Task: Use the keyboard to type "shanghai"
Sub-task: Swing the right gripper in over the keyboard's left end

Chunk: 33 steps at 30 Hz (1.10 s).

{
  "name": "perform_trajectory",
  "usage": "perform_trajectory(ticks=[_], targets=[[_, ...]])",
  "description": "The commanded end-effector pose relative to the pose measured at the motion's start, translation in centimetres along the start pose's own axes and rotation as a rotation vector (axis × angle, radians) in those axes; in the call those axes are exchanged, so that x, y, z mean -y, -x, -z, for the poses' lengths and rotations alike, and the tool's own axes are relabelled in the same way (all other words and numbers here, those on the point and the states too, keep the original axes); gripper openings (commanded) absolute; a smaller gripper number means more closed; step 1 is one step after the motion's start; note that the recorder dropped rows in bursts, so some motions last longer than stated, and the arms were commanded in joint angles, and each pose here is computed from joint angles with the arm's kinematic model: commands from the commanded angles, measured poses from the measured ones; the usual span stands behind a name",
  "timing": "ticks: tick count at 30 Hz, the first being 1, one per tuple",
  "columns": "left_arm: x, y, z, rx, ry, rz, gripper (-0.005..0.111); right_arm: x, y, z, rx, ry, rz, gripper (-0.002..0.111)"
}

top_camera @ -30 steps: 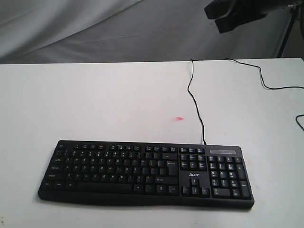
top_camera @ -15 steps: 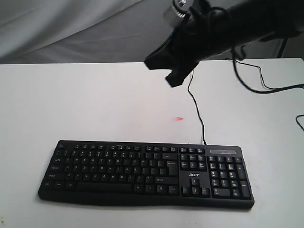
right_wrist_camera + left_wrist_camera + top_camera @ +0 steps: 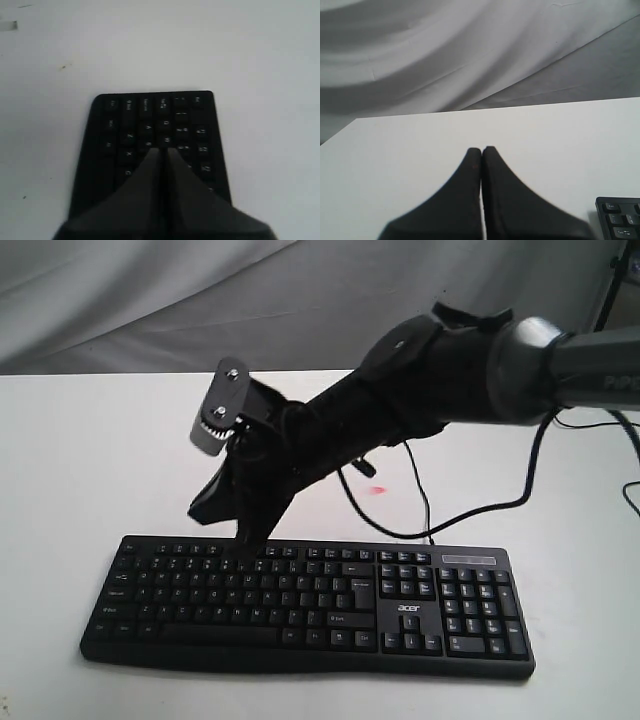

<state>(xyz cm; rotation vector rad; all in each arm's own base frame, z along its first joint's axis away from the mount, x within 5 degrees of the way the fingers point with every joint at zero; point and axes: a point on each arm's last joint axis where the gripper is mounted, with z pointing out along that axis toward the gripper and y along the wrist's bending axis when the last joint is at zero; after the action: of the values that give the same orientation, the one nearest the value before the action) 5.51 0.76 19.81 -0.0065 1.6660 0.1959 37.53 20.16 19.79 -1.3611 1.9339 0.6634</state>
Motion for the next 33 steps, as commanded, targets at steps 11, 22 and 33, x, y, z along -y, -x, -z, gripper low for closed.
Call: perform_trajectory(ticks=[11,22,33], targets=[[0.0,-0.1,-0.1,-0.004,-0.005,0.003,0.001,-3.3,0.6,-5.4,-0.043,0.008,0.063,0.000],[0.0,-0.1,-0.1,-0.004,-0.005,0.003,0.001,-3.8,0.5,-7.6,-0.051,-0.085,0.040,0.000],[0.0,-0.1,-0.1,-0.004,-0.005,0.003,0.001,-4.0,0.4,-8.4,-0.039,-0.096,0.035,0.000]])
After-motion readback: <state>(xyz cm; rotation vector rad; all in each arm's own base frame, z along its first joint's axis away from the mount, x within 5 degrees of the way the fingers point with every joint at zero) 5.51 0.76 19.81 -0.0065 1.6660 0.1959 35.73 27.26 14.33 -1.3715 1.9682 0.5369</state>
